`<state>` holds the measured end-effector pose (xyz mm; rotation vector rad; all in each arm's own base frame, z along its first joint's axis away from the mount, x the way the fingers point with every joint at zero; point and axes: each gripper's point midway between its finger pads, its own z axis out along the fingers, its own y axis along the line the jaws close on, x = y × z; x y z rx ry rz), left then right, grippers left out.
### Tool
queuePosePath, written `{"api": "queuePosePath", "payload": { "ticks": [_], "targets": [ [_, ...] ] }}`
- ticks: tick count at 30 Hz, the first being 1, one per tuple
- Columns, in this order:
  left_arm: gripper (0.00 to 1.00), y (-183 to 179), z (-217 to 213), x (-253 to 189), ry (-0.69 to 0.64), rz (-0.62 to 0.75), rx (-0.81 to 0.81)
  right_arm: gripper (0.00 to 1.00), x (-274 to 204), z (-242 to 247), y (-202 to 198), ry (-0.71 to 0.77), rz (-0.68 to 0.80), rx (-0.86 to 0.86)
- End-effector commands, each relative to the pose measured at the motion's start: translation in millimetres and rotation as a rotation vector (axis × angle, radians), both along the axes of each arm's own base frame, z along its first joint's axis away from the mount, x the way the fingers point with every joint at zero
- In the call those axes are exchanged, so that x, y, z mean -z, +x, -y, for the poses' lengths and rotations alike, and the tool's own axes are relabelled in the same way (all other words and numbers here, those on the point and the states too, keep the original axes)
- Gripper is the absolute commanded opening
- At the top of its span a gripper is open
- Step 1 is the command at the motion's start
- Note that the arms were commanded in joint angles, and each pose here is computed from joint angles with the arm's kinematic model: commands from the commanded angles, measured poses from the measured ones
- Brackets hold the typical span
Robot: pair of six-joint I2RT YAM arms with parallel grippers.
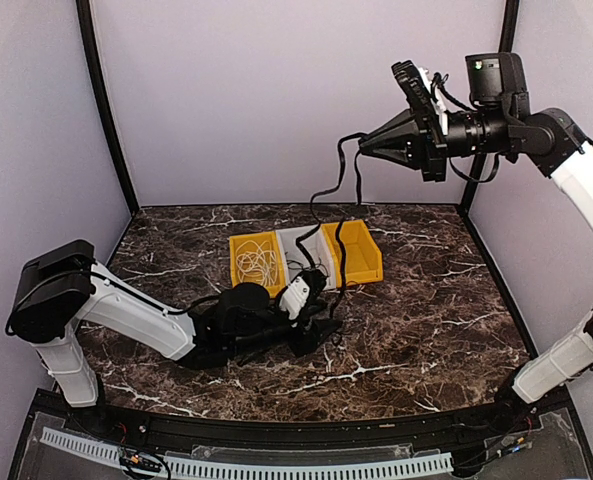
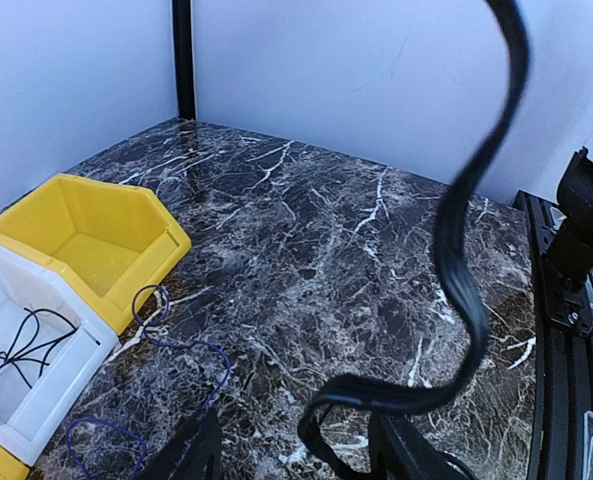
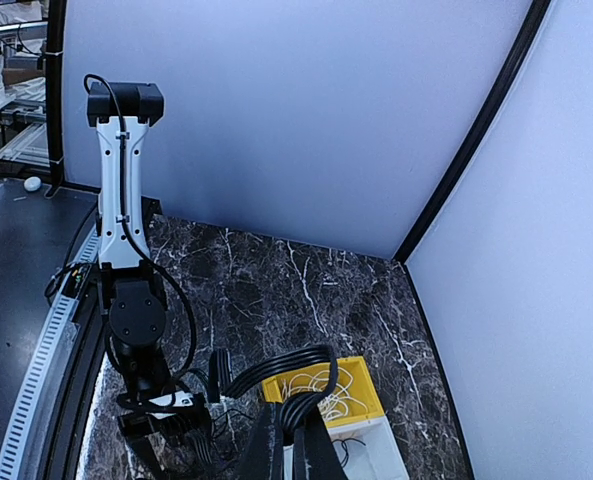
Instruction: Untangle the cables
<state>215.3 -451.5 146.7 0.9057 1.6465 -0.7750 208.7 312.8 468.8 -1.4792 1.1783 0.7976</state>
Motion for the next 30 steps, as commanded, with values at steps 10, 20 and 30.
{"api": "queuePosePath", "payload": {
  "ticks": [10, 20, 30],
  "targets": [
    [0.24, -16, -1, 39, 0.059, -0.05, 0.092, 0.0, -26, 4, -2, 0.036, 0.051, 0.013],
    [0.21, -9, -1, 96, 0.254, -0.103, 0.074, 0.0, -96, 36, 8, 0.153, 0.176, 0.098],
    [0.38, -25, -21, 43, 0.138, -0.086, 0.077, 0.0, -49, 19, 62, 0.101, 0.112, 0.202]
  ]
}}
